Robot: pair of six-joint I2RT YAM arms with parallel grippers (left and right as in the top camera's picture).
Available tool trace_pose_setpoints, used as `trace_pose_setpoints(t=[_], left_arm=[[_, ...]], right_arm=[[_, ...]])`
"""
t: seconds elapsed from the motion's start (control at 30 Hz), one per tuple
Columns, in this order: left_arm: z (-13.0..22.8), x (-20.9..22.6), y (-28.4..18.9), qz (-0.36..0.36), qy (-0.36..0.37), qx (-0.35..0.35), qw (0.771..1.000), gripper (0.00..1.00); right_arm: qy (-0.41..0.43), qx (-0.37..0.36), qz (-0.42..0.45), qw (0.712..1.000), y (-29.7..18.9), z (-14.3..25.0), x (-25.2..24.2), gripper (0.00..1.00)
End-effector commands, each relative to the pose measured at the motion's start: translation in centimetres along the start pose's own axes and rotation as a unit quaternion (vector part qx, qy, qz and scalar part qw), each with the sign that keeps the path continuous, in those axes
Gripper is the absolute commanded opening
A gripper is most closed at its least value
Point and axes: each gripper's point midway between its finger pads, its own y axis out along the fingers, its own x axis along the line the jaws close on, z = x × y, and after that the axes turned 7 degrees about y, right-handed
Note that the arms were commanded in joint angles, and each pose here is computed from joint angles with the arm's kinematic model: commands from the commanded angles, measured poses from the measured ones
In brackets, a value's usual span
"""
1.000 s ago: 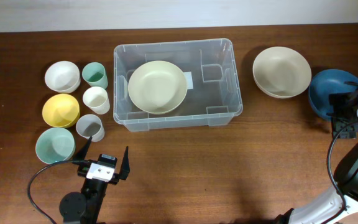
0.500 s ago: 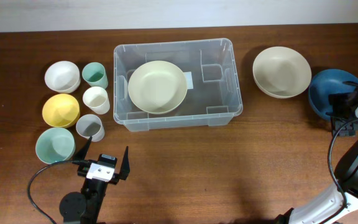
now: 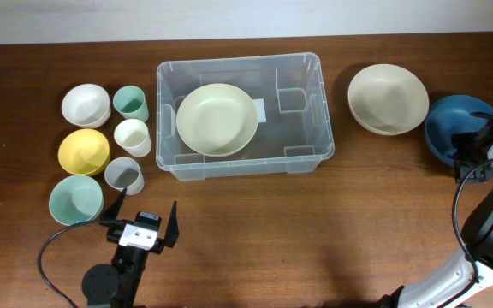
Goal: Pack container
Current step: 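Grasp the teal bowl rim with the right gripper, then lift the teal bowl and carry it over the container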
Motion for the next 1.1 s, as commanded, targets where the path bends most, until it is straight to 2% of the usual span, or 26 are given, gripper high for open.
trace_pose_setpoints(t=[0.0, 0.37, 0.5, 0.7, 0.83, 1.07], left_arm=[[0.2, -0.2, 0.0, 0.004, -0.006, 0.0, 1.0, 1.0], [0.2, -0.2, 0.0, 0.004, -0.006, 0.0, 1.0, 1.0], [0.2, -0.2, 0.0, 0.004, -0.006, 0.0, 1.0, 1.0], [0.2, -0.2, 0.0, 0.004, -0.006, 0.0, 1.0, 1.0], [0.2, -0.2, 0.0, 0.004, -0.006, 0.0, 1.0, 1.0], [0.2, -0.2, 0.0, 0.004, -0.006, 0.0, 1.0, 1.0]], right_arm=[[0.003, -0.007, 0.01, 1.0, 0.5, -0.3, -0.6, 0.6], [0.007, -0.007, 0.012, 1.0, 0.5, -0.6, -0.8, 0.16], [0.021, -0.006, 0.022, 1.0, 0.4, -1.5, -1.8, 0.05], [0.044, -0.007, 0.036, 0.998, -0.5, -3.5, -3.0, 0.04], [0.021, -0.018, 0.018, 0.999, -2.1, -5.2, -2.0, 0.04], [0.015, -0.03, -0.052, 0.998, -8.1, -7.4, 1.8, 0.04]])
